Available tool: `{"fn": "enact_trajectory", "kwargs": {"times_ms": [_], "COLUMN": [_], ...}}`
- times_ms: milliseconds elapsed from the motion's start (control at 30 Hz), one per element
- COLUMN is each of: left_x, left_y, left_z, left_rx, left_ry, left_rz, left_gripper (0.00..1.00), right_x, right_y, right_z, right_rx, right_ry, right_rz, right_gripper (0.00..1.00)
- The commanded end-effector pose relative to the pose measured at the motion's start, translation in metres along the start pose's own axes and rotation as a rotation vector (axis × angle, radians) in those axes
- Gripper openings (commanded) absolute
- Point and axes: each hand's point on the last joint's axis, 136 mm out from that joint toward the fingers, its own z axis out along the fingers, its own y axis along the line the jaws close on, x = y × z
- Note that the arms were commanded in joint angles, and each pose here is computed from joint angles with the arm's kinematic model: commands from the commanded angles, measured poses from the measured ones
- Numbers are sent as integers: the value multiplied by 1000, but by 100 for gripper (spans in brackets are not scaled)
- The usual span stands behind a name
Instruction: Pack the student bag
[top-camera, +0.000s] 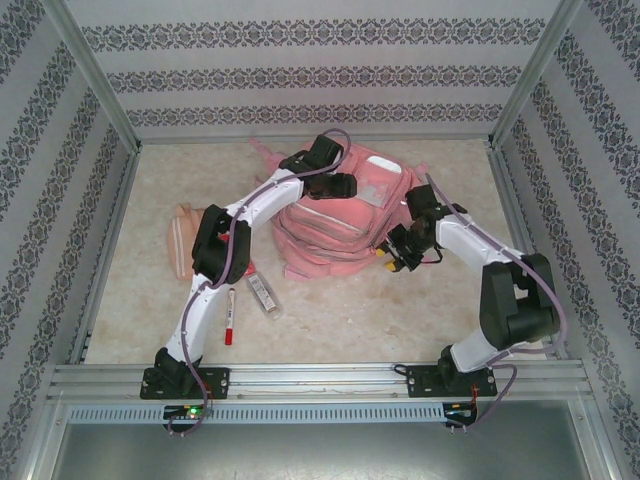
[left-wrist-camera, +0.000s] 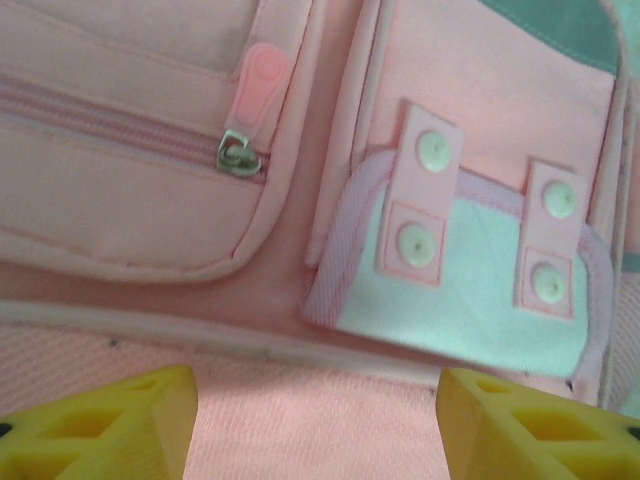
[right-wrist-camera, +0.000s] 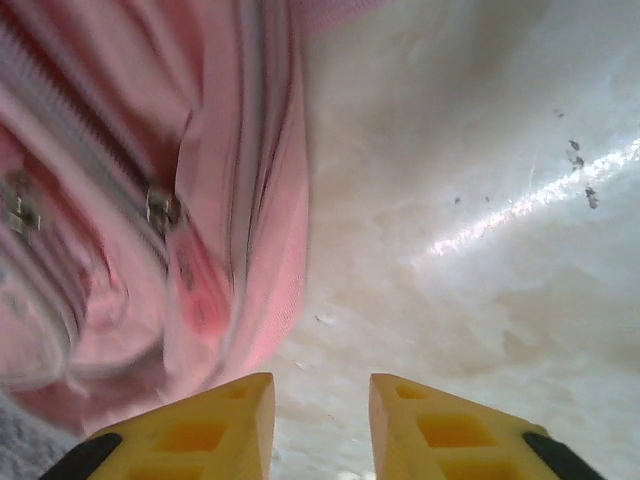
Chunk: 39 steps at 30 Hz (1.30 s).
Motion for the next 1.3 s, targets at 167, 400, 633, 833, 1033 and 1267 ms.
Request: {"fn": "enact_trajectory", "kwargs": {"times_ms": [167,400,633,833,1033,1267], "left_x": [73,151,186,191,169,168], "left_y": [-51,-101,-112,-116,-113,-100], "left_z": [-82,-77,-70,-41,-25,-15], "left_rx": [139,213,114,61,2,-72], "left_ry": [166,426,563,541,456,397], "left_rz": [-24,-229,-199,-217,-245,-318], "left_gripper": [68,68,67,64,57,43], "right_x": [-23,-99,-113,-109,-103,-105], "right_y": [25,57,107,122,111,98], "right_z": [-51,-80,-70,-50,-49,-55], "right_rx": [17,113,-93,-194,-179,-162], "right_ry": [-244,-548,-484,-444,-457,-489], "right_rz": [-696,-862,-865,-751,-746,-761], "right_gripper": [34,37,45,45,44,42]}}
